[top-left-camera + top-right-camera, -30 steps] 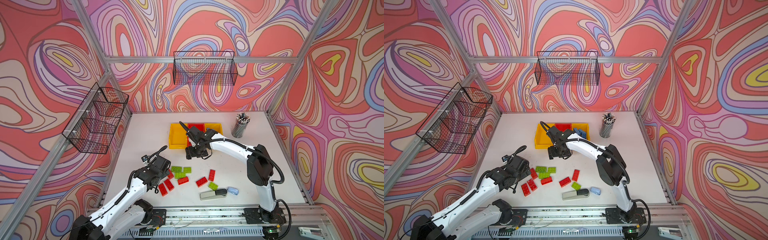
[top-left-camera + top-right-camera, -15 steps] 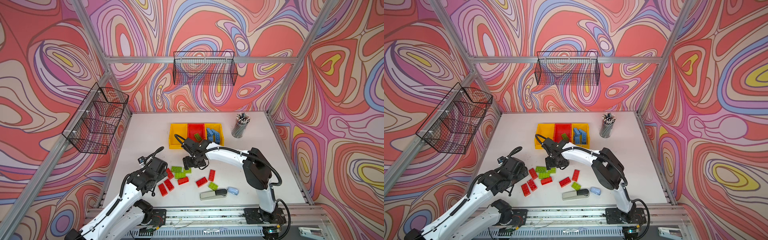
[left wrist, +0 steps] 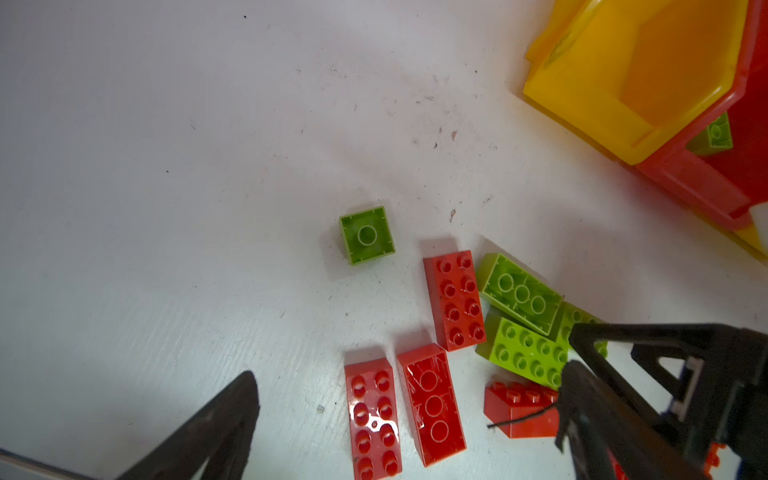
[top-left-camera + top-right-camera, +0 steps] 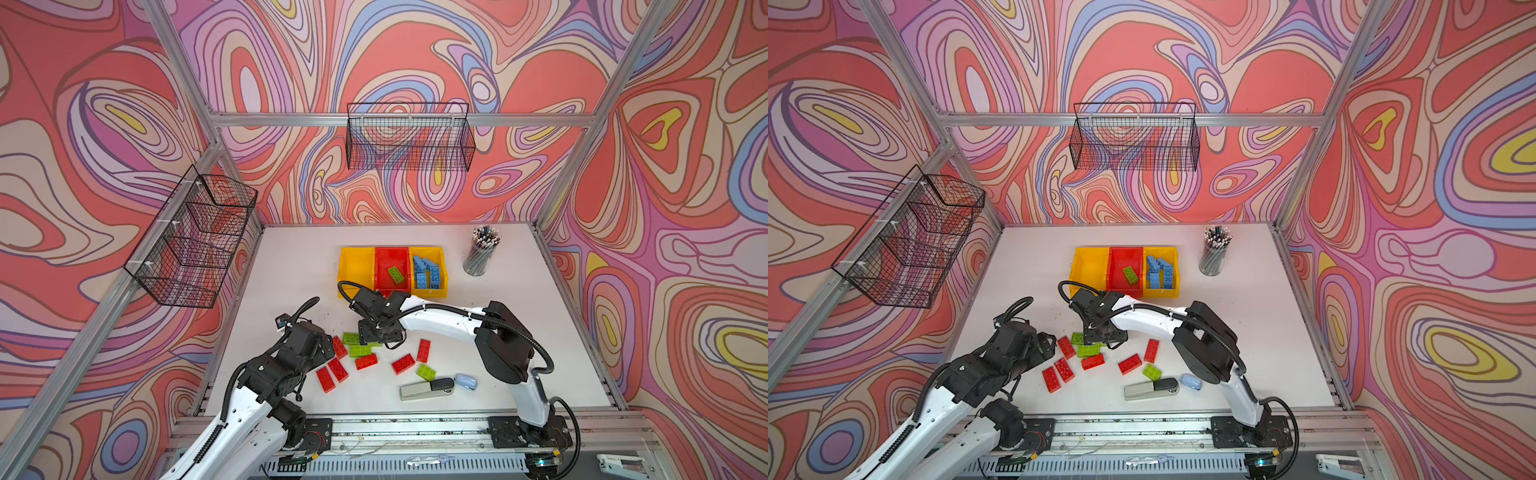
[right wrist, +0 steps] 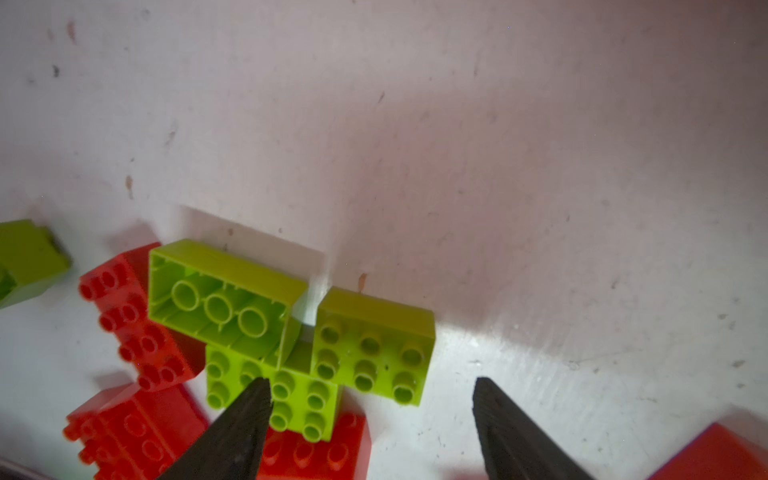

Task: Sort the legos into containers by color
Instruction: 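Move the right gripper to the lime-green bricks in the pile and grasp one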

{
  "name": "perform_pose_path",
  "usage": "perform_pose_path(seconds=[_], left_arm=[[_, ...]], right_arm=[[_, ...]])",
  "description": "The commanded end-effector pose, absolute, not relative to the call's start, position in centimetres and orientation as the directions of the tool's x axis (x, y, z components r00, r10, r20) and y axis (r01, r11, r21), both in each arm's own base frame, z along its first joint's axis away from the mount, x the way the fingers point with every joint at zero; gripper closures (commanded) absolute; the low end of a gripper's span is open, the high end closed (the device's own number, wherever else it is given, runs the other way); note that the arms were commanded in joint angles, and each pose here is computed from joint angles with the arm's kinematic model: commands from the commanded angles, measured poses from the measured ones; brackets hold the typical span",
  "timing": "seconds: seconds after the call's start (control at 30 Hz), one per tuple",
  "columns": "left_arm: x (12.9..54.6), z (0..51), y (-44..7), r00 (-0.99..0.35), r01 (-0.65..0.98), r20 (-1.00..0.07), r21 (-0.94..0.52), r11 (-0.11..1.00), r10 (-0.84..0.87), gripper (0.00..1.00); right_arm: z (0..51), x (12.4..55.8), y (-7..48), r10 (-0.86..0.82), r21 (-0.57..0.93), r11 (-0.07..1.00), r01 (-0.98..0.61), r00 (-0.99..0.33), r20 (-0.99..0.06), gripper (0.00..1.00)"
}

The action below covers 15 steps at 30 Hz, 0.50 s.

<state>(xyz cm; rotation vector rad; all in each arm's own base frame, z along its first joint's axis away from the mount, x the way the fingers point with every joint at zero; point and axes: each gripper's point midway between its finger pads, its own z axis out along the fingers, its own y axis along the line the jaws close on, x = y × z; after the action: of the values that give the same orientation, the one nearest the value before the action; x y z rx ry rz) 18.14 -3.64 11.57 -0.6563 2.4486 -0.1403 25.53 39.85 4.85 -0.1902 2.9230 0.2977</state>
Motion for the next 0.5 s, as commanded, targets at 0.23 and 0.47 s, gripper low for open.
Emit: perform_pose_path(seconds=[0.23,0.47], left_arm=[[18.8,12.3,-4.2,-0.708,-0.359,-0.551,-0.258,0.897,-0.442,0.01],[19.1,12.5,-4.2,-0.713,-0.353,-0.557,-0.241,0.904,-0.427,0.01]], right_arm=[[3.3,26.6,39.4,-0.033,0.135,0.989,-0.065,-0.973,-0.229,0.21],[2.1,26.3,39.8,-0.030,0.140,0.988,-0.059,-0.979,-0.200,0.24]])
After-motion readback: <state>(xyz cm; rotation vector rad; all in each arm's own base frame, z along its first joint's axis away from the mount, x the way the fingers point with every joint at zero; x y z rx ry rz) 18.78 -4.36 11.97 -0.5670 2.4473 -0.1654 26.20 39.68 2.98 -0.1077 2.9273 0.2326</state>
